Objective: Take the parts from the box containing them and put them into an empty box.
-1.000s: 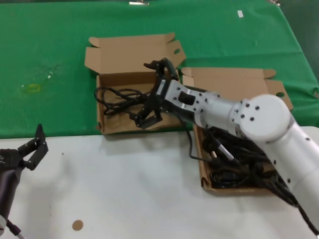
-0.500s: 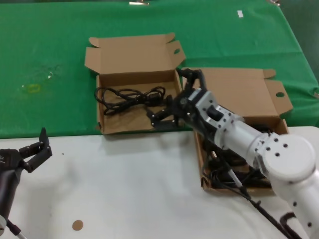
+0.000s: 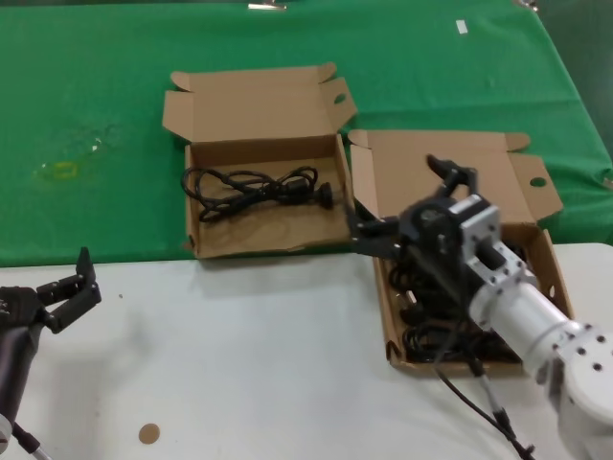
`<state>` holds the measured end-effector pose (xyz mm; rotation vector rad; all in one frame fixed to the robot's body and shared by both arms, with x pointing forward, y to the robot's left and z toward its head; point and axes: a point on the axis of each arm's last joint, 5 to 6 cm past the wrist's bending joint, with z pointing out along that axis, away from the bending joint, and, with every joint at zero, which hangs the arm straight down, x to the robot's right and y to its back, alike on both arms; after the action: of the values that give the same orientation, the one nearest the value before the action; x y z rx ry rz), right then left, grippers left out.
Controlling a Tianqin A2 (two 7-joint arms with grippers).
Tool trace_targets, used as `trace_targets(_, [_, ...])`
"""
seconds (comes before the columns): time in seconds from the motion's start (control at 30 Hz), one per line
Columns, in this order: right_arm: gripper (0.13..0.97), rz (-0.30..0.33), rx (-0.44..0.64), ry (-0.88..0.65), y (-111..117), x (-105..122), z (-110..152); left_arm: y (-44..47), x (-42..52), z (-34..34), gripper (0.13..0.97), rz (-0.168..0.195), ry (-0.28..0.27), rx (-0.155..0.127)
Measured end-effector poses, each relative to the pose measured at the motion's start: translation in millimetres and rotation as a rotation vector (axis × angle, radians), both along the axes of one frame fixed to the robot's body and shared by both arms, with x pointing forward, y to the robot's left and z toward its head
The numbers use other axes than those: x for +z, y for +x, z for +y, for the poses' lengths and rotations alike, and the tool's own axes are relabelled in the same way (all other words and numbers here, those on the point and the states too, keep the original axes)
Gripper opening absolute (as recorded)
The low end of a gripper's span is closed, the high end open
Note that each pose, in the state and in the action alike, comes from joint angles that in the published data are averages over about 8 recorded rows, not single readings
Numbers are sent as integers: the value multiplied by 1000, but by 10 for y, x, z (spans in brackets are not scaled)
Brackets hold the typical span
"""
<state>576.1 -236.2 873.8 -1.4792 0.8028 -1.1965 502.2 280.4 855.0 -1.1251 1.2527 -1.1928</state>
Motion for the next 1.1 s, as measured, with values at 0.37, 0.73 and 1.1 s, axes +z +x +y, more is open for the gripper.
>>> trace_targets(0.37, [966, 25, -176, 141, -455, -146, -298, 0, 0, 0, 966, 0, 0, 0])
trace_targets(0.73, [966, 30, -220, 172, -571, -168, -371, 0, 0, 0, 966, 0, 0, 0])
trace_targets(1.1, [966, 30, -220, 172, -571, -168, -371, 0, 0, 0, 966, 0, 0, 0])
